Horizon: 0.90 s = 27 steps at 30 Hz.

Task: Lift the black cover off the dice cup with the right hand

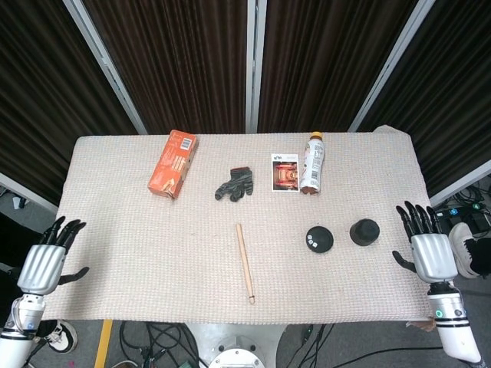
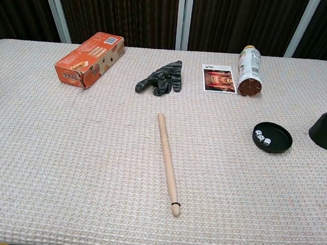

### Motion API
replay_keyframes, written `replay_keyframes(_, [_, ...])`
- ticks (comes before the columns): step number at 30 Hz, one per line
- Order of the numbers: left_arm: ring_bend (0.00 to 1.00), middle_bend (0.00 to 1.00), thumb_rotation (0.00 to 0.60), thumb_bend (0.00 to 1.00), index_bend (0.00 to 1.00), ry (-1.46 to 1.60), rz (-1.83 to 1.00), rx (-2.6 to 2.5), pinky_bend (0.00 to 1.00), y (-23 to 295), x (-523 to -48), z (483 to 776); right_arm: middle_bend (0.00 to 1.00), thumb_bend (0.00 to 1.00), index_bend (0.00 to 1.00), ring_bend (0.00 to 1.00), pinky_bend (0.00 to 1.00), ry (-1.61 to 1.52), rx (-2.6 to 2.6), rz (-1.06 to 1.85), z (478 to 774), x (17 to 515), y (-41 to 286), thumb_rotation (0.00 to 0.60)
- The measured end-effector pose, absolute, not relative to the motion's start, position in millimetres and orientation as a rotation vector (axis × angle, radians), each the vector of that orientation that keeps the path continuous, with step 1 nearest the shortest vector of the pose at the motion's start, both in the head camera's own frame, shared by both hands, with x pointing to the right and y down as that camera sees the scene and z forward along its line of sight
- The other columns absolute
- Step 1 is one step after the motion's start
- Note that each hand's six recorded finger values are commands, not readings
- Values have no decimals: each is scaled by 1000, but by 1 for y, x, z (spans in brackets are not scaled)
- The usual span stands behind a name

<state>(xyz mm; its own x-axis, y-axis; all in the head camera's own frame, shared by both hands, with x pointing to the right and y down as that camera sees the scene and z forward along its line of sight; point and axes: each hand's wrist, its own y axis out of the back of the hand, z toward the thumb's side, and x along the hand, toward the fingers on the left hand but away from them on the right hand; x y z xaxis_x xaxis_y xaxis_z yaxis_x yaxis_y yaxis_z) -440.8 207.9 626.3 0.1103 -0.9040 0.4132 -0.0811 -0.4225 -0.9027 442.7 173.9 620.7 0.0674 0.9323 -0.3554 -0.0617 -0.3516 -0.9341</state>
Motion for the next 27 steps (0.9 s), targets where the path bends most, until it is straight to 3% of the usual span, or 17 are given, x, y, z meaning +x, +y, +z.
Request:
replay_keyframes(9, [0, 118, 600, 123, 134, 996, -1409, -1639, 180, 211, -448, 627, 5, 93, 0, 0, 0, -921, -1429, 1494, 639, 458, 201, 600])
replay_keyframes(27, [0, 118, 600, 123, 134, 988, -1396, -1649, 180, 211, -443, 629, 6, 101, 0, 0, 0, -957, -1462, 1466, 641, 452, 197, 600])
